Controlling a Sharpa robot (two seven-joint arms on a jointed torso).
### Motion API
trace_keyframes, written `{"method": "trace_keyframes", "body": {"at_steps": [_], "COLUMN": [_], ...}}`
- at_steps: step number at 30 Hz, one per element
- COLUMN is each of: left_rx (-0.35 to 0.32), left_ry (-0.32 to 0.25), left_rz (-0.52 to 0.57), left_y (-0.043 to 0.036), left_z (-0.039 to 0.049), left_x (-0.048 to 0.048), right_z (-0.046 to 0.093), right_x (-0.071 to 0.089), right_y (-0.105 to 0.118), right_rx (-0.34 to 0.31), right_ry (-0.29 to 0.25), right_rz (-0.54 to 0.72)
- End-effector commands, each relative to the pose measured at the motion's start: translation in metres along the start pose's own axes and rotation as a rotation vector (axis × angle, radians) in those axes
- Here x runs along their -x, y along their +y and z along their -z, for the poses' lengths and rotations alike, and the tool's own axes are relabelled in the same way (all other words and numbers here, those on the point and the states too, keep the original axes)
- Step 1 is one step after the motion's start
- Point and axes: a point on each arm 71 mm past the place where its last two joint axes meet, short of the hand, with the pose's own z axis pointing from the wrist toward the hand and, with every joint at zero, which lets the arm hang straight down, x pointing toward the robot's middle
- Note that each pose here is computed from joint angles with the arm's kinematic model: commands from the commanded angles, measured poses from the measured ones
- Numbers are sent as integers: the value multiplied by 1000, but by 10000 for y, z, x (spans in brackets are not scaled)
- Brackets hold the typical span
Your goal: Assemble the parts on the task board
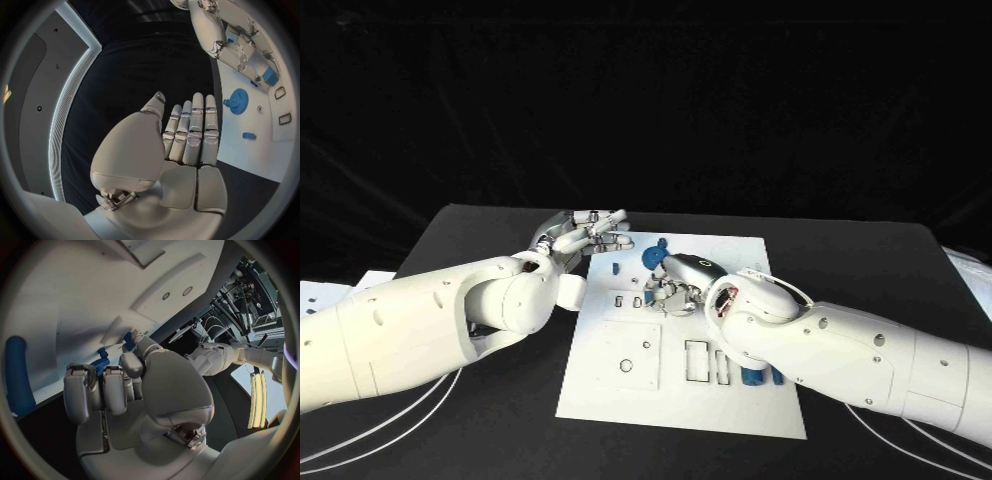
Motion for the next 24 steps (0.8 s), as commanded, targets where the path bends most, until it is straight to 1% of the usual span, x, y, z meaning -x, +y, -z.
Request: {"method": "trace_keyframes", "body": {"at_steps": [1, 15, 19, 24], "left_rx": [-6, -4, -3, -2], "left_ry": [23, 23, 23, 23], "left_rz": [12, 12, 12, 12], "left_y": [-7, -6, -5, -4], "left_z": [-2, -3, -3, -5], "left_x": [-36, -36, -34, -33], "right_z": [5, 15, 16, 13], "right_x": [-61, -86, -81, -63], "right_y": [-6, -7, -12, -4], "right_rx": [-3, -7, -8, -1], "right_ry": [43, 63, 55, 29], "right_rz": [23, 37, 37, 30]}}
